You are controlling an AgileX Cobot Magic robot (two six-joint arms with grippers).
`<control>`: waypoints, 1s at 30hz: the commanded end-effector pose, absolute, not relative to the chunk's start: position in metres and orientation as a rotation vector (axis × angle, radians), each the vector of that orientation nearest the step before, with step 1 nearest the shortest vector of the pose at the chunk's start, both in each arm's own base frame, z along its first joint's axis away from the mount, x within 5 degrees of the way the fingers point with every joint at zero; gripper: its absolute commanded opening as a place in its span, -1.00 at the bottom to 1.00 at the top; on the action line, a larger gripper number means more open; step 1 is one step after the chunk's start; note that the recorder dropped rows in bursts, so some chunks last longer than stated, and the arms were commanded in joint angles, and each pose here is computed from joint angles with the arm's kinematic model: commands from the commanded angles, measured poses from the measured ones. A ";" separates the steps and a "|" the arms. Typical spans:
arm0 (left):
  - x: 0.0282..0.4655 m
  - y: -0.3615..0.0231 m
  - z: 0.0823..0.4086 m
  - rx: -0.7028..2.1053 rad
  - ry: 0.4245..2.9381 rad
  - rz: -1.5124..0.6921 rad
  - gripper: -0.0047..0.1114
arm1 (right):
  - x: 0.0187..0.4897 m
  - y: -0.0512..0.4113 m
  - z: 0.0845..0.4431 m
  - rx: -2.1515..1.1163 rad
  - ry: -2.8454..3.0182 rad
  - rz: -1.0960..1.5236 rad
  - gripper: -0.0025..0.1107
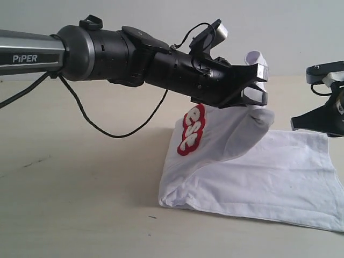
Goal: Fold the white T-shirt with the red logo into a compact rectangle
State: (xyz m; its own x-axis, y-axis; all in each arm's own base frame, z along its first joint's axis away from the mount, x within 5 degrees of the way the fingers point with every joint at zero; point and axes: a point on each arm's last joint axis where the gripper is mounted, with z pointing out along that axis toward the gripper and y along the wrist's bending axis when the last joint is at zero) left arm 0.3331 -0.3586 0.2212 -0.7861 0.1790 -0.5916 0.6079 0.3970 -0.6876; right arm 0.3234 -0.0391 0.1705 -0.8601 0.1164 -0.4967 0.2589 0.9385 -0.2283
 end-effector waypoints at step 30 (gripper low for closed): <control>0.367 -0.274 0.169 1.081 2.606 -0.614 -0.23 | 0.312 -0.014 0.171 0.277 2.765 -0.009 -0.96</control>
